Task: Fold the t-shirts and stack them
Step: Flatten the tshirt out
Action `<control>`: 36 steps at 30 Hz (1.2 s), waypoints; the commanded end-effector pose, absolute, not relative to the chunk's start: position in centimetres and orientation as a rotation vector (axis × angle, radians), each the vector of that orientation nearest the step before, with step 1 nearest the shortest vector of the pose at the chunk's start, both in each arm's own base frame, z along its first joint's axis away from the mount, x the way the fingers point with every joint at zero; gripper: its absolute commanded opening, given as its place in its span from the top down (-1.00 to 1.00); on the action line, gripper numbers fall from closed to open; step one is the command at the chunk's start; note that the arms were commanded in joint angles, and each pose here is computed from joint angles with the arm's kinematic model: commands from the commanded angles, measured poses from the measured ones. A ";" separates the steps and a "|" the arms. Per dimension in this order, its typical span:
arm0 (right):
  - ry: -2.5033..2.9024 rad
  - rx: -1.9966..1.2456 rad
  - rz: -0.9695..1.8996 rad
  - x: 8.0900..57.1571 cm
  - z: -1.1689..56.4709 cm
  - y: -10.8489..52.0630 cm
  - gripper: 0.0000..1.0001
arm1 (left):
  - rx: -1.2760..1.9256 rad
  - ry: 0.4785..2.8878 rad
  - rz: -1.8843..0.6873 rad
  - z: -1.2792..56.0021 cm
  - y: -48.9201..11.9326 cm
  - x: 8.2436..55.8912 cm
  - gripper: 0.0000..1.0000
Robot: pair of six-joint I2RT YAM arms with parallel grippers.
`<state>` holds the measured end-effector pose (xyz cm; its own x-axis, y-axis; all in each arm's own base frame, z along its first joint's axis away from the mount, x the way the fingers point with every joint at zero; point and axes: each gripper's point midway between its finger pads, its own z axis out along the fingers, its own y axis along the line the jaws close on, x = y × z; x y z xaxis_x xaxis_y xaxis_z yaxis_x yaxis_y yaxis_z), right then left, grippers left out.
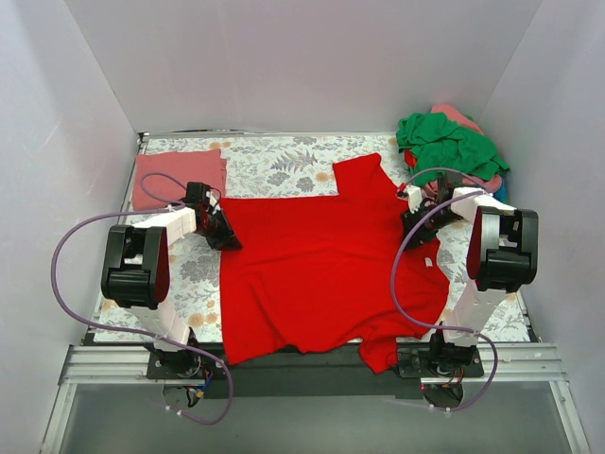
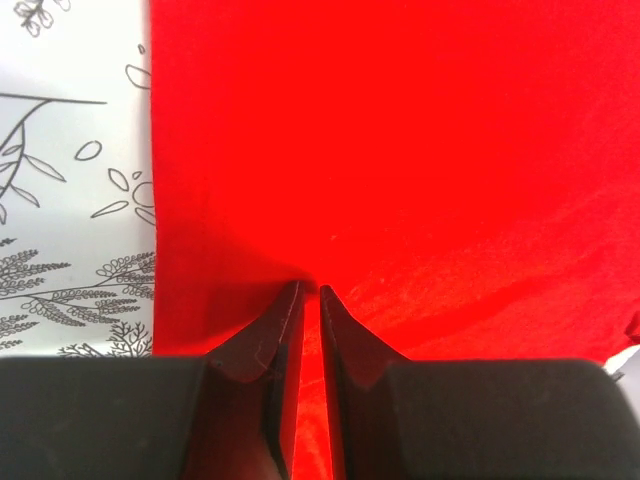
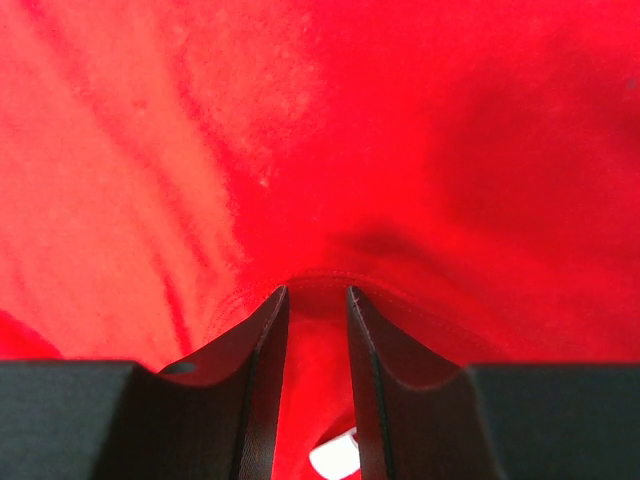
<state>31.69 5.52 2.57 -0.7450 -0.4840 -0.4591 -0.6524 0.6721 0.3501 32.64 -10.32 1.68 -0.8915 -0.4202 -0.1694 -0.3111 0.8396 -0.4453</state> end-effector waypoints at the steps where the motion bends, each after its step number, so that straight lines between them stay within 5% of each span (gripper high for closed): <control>1: 2.575 -0.913 0.702 30.9 2.3 5.3 0.28 | -0.661 2.818 -0.493 -0.2 -9.2 30.4 0.80; 21: 2.652 -1.017 0.684 25.7 1.2 4.6 0.31 | -0.874 2.779 -0.387 1.4 -7.6 24.0 0.85; 30: 2.549 -1.067 0.654 27.5 4.4 5.3 0.27 | -0.697 2.608 -0.447 7.7 -7.7 28.7 0.80; 36: 2.406 -1.083 0.617 34.0 8.7 7.2 0.15 | -0.487 2.431 -0.494 13.3 -8.0 32.9 0.33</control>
<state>30.05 5.74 5.50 -0.6705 -0.5841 -0.4574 -0.7314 0.6237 0.2758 30.36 -8.05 9.04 -0.7924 -0.5124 -0.3309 -0.3588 0.8303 -0.4265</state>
